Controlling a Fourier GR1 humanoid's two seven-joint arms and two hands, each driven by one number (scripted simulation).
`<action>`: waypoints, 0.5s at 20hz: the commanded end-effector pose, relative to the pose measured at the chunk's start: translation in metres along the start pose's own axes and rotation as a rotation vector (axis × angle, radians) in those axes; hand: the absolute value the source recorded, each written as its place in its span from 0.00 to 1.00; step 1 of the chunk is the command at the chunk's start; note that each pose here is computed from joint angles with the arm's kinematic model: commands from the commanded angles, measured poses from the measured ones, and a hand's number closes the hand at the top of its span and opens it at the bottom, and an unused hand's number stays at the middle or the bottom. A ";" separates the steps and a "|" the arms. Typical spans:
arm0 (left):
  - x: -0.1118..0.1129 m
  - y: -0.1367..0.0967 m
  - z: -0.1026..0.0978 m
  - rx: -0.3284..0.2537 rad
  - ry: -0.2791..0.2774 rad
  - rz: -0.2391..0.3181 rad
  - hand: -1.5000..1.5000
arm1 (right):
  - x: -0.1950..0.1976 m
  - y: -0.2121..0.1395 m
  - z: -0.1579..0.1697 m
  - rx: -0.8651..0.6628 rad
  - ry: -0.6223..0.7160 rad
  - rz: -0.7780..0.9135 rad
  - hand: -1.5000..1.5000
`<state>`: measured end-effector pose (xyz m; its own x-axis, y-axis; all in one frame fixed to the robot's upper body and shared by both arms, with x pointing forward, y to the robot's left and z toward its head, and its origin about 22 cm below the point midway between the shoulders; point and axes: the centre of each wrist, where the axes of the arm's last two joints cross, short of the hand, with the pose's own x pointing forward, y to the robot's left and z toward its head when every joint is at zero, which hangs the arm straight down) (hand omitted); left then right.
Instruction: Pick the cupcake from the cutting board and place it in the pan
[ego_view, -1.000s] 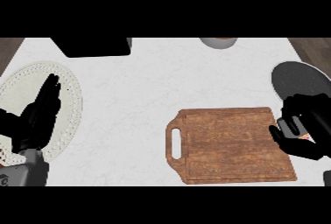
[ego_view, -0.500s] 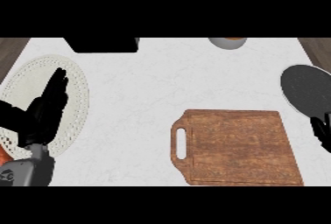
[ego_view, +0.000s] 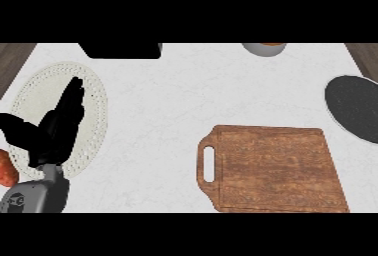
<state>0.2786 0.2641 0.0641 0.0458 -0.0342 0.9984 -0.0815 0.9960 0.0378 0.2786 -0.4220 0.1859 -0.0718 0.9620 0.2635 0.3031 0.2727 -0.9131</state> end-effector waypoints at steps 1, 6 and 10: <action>-0.009 0.006 -0.007 -0.016 -0.005 0.014 0.50 | -0.049 -0.018 -0.013 -0.048 0.033 -0.024 1.00; -0.004 0.000 -0.004 -0.012 0.004 0.007 0.50 | -0.076 0.023 -0.036 -0.017 0.031 -0.036 1.00; 0.001 -0.010 -0.003 -0.037 -0.002 0.011 0.50 | -0.090 0.052 -0.035 0.021 -0.023 -0.087 1.00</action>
<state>0.2812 0.2634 0.0591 0.0466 -0.0292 0.9985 -0.0588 0.9978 0.0319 0.3234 -0.4896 0.1473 -0.0814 0.9445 0.3184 0.2989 0.3279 -0.8962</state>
